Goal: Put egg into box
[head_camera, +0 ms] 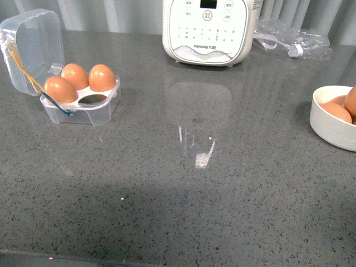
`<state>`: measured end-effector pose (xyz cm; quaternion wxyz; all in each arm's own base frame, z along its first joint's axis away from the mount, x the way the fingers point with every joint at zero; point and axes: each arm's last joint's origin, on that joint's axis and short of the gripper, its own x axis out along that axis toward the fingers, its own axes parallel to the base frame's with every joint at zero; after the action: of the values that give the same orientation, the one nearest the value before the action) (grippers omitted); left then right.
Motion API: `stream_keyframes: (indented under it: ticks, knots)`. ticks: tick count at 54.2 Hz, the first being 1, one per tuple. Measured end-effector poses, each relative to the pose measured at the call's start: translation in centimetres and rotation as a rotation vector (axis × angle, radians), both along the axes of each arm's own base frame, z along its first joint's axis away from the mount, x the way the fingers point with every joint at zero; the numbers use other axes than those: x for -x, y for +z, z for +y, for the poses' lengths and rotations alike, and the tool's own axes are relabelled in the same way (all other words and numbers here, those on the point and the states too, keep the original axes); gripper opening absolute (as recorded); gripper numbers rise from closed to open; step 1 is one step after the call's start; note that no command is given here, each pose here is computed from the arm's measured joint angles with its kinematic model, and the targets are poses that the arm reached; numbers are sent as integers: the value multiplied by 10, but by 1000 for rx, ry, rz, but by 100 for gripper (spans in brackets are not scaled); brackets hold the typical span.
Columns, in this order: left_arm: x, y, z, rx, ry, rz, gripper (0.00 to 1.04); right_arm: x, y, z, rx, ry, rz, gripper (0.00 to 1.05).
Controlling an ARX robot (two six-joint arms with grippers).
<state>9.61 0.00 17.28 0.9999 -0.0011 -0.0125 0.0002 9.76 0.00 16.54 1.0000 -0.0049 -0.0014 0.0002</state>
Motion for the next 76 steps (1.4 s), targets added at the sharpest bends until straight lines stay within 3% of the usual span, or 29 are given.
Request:
stream_keyframes:
  ticks: [31,38,53,67,76]
  knots:
    - [0,0,0,0,0,0,98,0,0,0,0,0,0,97]
    - [0,0,0,0,1,0,98,-2,0,-1,46,-177,59,97]
    - [0,0,0,0,0,0,98,-21,20,-8,100,-189,-15,97]
    - [0,0,0,0,0,0,98,-74,45,-24,62,-135,-36,97]
    - [0,0,0,0,0,0,98,-133,41,-30,-25,-99,97,97]
